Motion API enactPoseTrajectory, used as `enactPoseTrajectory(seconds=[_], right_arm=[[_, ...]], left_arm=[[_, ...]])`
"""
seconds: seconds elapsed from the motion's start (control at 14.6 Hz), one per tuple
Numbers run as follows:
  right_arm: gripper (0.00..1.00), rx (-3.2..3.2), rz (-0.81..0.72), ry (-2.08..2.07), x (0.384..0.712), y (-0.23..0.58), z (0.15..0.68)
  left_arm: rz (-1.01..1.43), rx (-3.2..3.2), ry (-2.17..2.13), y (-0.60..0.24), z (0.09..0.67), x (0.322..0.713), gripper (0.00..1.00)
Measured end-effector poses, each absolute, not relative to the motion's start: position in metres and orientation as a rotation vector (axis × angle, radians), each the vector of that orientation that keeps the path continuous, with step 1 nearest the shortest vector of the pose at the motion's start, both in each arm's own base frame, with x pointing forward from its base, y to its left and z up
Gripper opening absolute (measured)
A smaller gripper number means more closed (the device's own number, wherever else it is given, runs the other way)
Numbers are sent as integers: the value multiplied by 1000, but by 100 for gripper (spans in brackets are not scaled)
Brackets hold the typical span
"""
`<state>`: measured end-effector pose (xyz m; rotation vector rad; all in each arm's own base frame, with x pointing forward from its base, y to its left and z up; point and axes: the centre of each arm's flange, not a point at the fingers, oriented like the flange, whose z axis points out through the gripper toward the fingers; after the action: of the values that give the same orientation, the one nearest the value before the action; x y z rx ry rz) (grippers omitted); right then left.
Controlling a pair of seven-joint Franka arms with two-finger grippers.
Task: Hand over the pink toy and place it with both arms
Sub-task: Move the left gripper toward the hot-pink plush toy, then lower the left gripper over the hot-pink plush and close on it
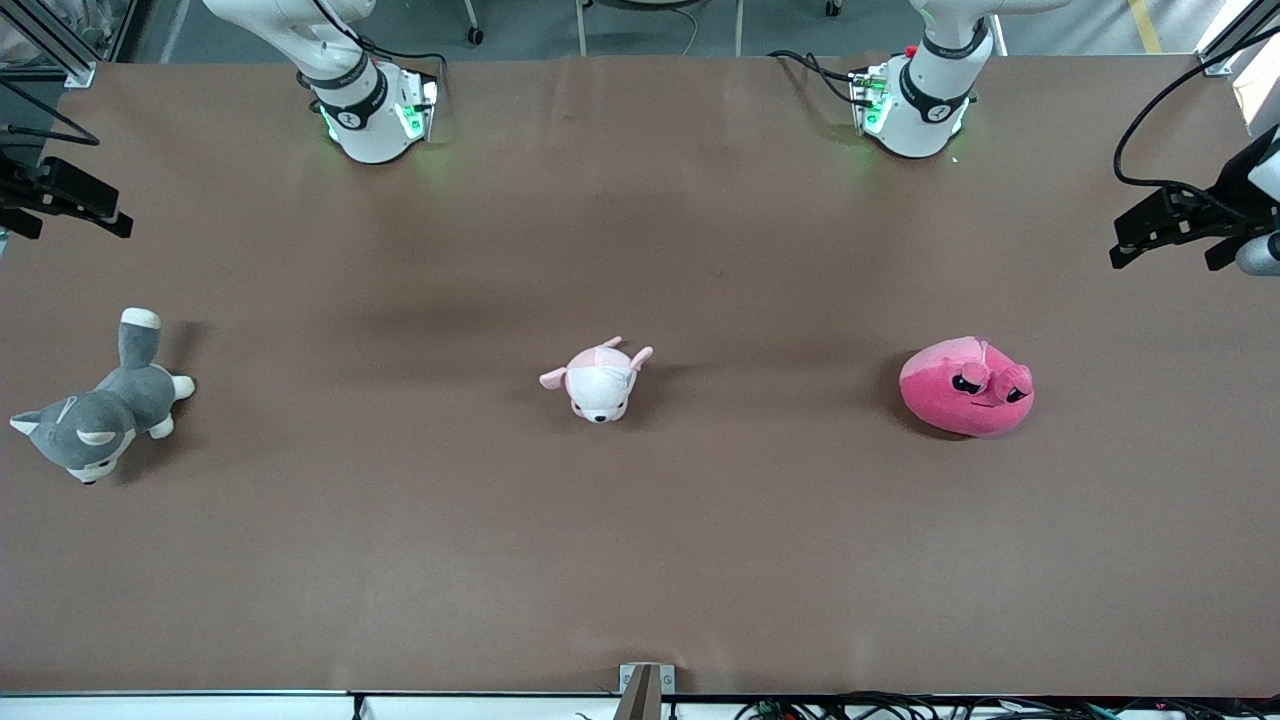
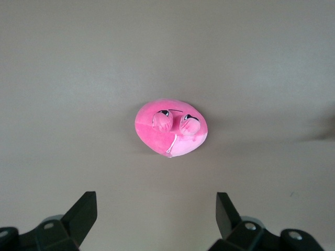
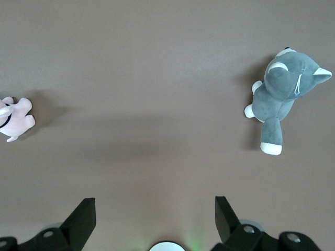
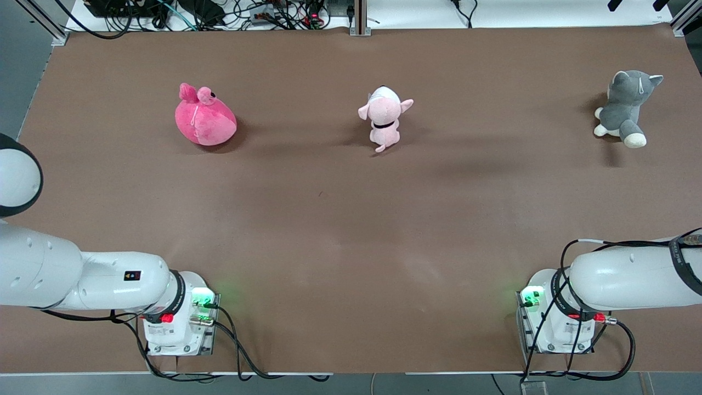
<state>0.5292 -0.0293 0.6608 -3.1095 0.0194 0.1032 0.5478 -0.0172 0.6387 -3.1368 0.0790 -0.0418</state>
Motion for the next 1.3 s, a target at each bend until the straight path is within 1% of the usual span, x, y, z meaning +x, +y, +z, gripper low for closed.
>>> enactPoseTrajectory(seconds=[0.48, 0.68, 0.96, 1.3], right_arm=[[100, -3110, 98, 19, 529, -29, 662], [100, -3110, 95, 20, 529, -29, 663], [100, -3110, 95, 20, 529, -29, 663], [100, -3110, 94, 20, 529, -29, 663]], left_arm=[[-34, -3139, 87, -20, 636, 549, 100], [8, -3144, 99, -25, 621, 557, 100], [125, -3143, 88, -21, 579, 576, 100], [349, -3131, 65, -13, 495, 604, 100]])
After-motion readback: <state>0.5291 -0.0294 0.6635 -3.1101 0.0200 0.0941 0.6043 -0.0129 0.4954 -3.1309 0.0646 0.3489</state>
